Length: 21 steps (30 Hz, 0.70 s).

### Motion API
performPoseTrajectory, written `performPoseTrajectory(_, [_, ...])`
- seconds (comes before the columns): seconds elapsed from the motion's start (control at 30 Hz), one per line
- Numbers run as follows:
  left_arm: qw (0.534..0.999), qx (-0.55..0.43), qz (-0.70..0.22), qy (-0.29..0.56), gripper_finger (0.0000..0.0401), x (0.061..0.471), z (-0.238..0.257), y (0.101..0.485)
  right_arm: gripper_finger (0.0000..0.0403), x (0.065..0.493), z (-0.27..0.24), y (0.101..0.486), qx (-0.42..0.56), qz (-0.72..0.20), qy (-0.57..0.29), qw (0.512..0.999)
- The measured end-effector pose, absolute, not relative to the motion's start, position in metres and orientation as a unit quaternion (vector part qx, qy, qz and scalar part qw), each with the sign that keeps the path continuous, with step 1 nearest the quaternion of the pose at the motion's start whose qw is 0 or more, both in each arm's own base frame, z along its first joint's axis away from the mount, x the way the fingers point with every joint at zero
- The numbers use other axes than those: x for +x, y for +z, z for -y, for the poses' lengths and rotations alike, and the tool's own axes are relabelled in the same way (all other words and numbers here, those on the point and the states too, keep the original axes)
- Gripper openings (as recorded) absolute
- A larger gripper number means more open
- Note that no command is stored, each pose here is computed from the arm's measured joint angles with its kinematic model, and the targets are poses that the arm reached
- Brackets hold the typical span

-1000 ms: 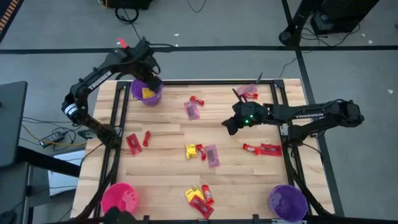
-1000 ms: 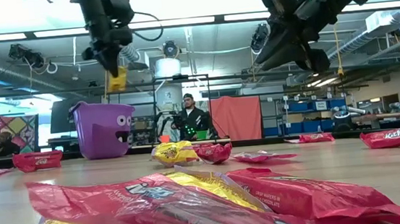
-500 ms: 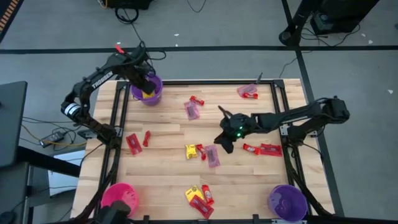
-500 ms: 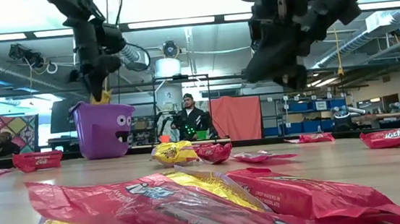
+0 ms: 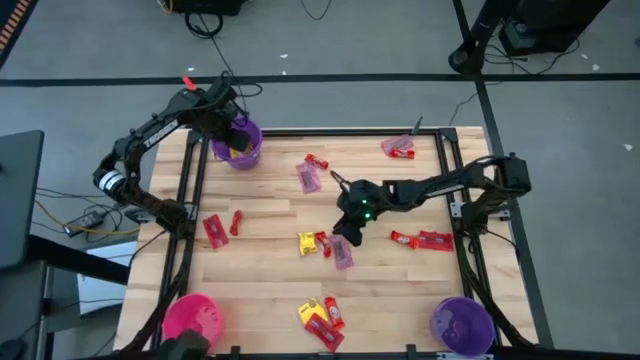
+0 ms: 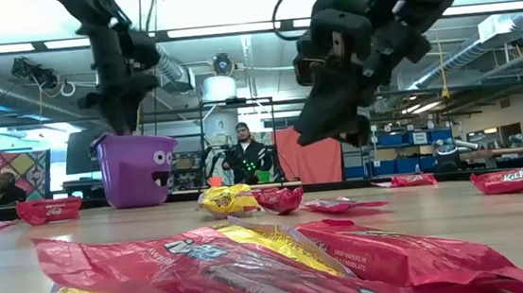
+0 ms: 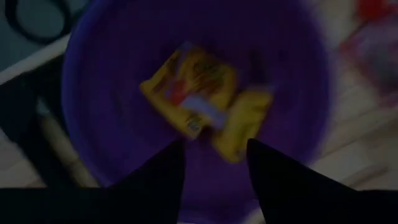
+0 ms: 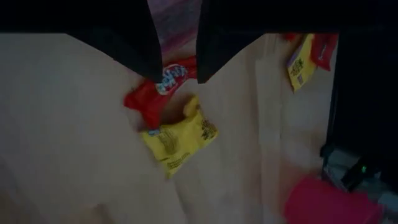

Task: Sort candy by brand, put in halloween buckets
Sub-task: Put the yellow candy into the top purple bucket

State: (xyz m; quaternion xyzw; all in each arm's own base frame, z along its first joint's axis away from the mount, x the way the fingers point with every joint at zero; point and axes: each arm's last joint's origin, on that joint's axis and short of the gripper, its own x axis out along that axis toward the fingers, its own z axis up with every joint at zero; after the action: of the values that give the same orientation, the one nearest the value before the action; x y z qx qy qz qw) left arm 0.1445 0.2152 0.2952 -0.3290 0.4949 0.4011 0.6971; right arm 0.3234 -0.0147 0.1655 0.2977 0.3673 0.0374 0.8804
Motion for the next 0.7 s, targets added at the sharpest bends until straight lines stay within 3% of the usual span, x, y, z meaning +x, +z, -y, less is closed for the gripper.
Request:
performPoseTrajectory(0.33, [0.807,-0.306,-0.371,0.343,0.0177,0.148,-0.148,0.353,0.0163,0.382,0.01,0.159,0.196,-0.355,0.084,0.91])
performPoseTrajectory(0.7, [0.834,-0.311,-0.35,0.293,0.0177,0.166,-0.095,0.366,0.016,0.417,0.013,0.131,0.141,-0.401,0.1,0.899])
